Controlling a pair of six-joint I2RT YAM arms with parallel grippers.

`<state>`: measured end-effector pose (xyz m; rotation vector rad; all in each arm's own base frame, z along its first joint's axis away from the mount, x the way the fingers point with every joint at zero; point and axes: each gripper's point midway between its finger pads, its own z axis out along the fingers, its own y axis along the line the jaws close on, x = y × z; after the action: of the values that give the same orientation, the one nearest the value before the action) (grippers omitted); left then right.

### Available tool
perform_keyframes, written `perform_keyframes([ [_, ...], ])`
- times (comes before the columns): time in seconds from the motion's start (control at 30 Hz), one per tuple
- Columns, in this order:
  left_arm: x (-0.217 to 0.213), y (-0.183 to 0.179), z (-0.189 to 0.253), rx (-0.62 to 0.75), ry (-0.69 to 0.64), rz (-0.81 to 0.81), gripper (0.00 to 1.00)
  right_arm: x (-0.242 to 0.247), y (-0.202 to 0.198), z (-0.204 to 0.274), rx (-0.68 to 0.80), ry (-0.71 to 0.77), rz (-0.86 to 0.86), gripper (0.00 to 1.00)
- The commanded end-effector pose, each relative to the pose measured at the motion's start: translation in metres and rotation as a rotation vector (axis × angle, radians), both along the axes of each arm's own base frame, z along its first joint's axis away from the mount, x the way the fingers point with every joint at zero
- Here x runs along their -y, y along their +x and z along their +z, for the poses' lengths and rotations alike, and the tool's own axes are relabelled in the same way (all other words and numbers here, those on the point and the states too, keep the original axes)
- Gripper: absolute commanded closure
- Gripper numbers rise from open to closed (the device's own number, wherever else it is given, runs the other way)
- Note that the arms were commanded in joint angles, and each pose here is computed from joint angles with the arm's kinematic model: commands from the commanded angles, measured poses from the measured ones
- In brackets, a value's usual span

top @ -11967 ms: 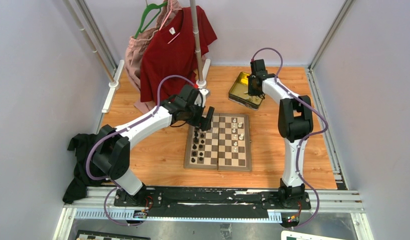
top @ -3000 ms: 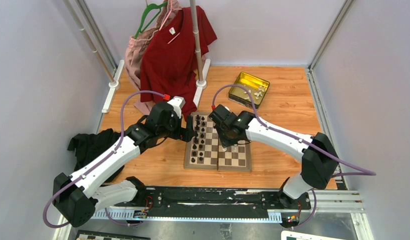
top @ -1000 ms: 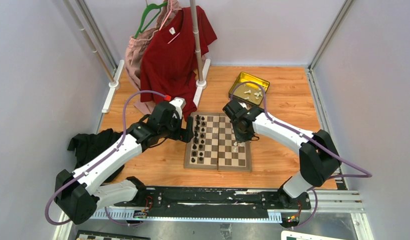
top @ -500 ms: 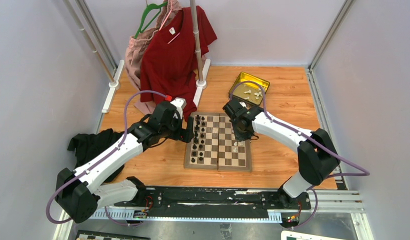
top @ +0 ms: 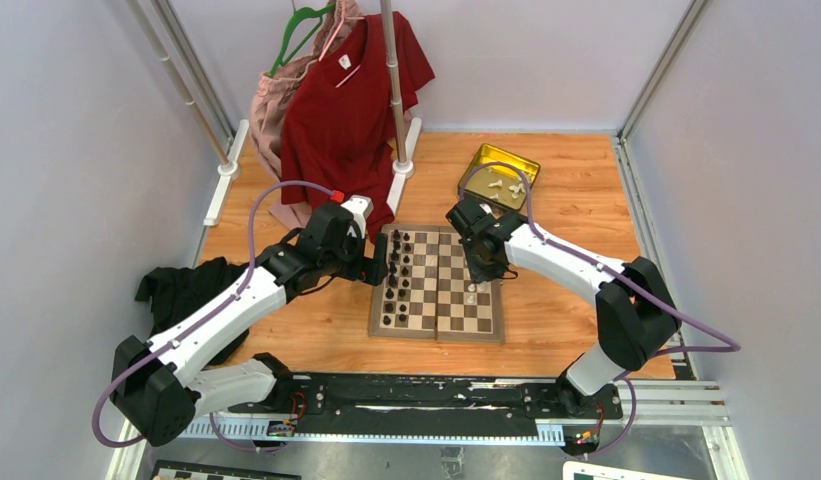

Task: Set up the chess pieces on the board
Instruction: Place the chess piece on the chessboard.

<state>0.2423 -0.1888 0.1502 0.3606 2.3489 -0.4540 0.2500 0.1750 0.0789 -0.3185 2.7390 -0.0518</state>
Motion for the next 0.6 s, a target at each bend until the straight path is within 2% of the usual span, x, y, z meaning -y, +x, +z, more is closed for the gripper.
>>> perform_keyframes([
  [0.0,0.004,0.006,0.013,0.039,-0.016,-0.007,0.02,0.006,0.000,0.005,-0.002,-0.008,-0.005,0.71],
  [0.27,0.004,0.006,0.018,0.049,-0.026,-0.005,0.02,0.008,-0.003,0.024,0.023,0.006,-0.008,0.67],
  [0.57,0.003,0.009,0.032,0.078,-0.043,0.006,0.02,0.005,0.011,0.094,0.148,0.053,-0.018,0.67],
])
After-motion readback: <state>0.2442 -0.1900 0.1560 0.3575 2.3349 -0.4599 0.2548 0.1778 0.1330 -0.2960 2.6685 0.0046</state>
